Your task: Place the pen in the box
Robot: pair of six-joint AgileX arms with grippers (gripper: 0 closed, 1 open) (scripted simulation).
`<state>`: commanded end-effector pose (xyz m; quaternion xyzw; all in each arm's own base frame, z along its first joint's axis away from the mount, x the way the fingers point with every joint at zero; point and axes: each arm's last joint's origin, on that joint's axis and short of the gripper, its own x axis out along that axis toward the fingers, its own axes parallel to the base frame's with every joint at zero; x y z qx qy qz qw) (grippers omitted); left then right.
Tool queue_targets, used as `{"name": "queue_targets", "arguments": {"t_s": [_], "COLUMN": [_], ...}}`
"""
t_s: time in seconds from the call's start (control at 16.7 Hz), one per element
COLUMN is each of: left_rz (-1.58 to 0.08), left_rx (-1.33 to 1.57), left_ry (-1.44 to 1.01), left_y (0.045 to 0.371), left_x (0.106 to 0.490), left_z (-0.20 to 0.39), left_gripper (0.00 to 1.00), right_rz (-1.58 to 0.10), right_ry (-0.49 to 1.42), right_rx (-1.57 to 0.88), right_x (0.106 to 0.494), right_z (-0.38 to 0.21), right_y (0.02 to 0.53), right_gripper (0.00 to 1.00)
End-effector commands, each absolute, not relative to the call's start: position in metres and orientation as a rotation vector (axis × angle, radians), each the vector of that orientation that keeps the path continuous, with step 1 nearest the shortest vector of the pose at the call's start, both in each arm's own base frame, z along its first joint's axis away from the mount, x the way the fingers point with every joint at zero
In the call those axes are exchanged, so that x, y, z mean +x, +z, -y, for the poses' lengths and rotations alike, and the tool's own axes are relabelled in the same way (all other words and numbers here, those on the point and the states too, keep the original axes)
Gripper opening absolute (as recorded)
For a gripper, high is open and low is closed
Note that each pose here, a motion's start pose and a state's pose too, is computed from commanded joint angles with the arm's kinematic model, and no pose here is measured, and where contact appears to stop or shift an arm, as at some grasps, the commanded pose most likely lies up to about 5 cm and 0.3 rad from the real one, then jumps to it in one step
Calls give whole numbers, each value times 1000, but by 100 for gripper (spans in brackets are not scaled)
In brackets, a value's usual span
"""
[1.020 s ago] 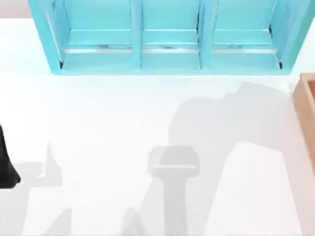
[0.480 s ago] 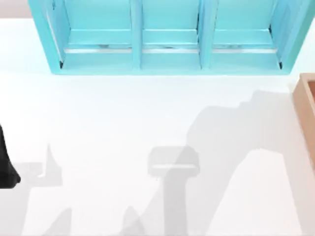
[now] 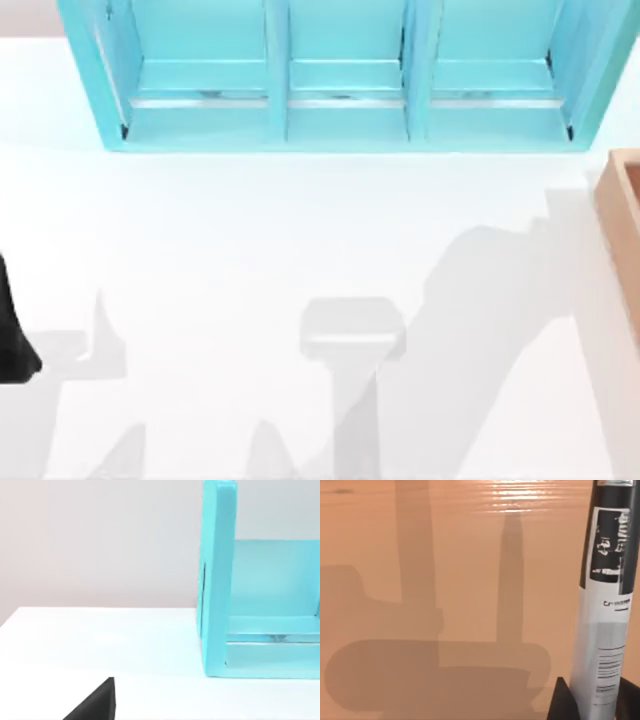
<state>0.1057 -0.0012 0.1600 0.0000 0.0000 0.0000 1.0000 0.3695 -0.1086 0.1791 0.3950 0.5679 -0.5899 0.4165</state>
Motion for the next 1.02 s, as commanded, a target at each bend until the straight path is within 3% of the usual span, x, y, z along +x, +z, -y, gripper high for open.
{"name": "queue_targets", "arguments": {"t_s": [0.78,1.02], "left_rz": [0,0], "left_rx": [0,0], "left_ry": [0,0], "left_y": [160,160], "left_x": [106,106], "left_z": [1,1], "left_gripper": [100,100], "right_rz": [-1426,-1426], "right_ry": [-1481,-1481], "right_rx": [992,992], "right_x": [370,370], "right_z": [109,109], "right_y": [179,179], "right_gripper": [98,100]}}
